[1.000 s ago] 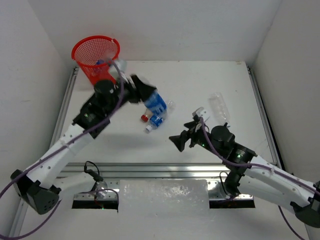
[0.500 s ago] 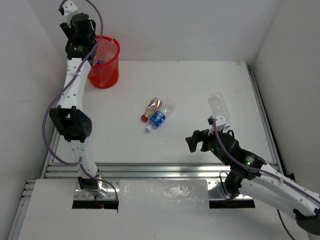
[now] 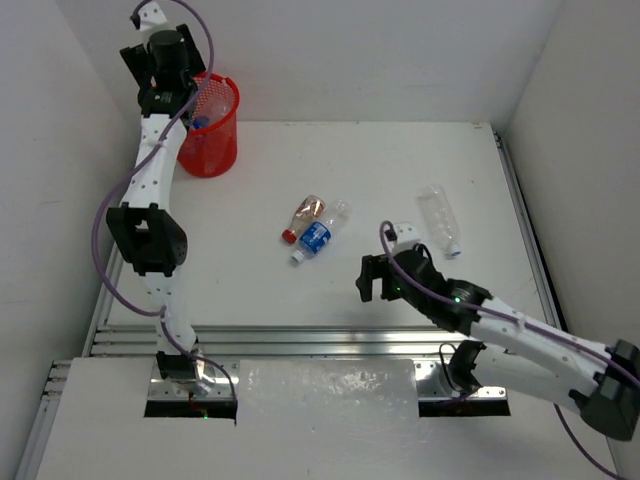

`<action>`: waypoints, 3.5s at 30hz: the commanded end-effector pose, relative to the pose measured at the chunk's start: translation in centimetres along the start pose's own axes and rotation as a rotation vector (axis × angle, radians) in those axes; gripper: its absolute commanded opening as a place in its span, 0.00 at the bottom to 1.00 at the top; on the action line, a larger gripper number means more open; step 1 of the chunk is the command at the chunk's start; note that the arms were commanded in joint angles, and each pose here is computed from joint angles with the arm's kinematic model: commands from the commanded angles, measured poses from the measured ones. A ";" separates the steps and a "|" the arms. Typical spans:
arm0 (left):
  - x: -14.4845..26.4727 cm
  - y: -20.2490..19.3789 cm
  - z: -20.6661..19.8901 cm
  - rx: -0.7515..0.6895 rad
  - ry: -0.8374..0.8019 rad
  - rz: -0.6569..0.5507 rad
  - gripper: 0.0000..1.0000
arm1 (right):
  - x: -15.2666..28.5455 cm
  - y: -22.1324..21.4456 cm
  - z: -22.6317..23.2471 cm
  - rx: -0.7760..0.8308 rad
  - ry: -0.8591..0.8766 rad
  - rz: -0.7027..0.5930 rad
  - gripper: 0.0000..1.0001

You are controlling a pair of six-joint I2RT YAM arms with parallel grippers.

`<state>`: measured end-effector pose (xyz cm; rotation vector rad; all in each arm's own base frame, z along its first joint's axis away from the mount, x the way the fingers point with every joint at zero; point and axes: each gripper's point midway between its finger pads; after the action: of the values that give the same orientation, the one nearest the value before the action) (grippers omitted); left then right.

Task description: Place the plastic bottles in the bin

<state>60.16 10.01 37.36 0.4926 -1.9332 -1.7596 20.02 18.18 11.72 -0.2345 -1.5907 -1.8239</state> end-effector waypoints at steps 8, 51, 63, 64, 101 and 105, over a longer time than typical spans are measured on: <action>18.3 7.4 3.3 0.332 -0.329 0.019 1.00 | -8.9 5.7 3.3 -0.349 -0.247 0.023 0.99; 53.7 -12.9 -10.9 0.342 -1.754 0.557 1.00 | 3.8 7.0 12.8 0.274 0.797 -0.333 0.14; 55.1 -9.7 -13.5 0.335 -1.774 0.481 0.00 | 5.1 9.2 11.6 0.277 0.701 -0.376 0.98; 52.2 -10.6 -13.8 0.311 -1.592 0.491 0.00 | 4.8 9.2 10.2 0.259 0.627 -0.375 0.99; 1.3 10.2 0.2 0.162 -0.049 -0.275 1.00 | 2.1 1.0 -0.2 -0.069 0.118 -0.082 0.99; 8.5 11.8 0.4 0.247 -0.125 -0.170 1.00 | -0.1 1.1 0.5 -0.141 0.068 -0.031 0.99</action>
<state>61.18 9.58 39.88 0.5817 -2.0192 -1.7913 18.83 16.69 10.51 -0.2303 -1.4993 -1.8508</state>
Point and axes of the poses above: each gripper's point midway between its finger pads, its own x axis back along the fingers, its own z axis along the line the jaws close on, y = z × x, and after that the axes turned 1 degree about -x, right-handed
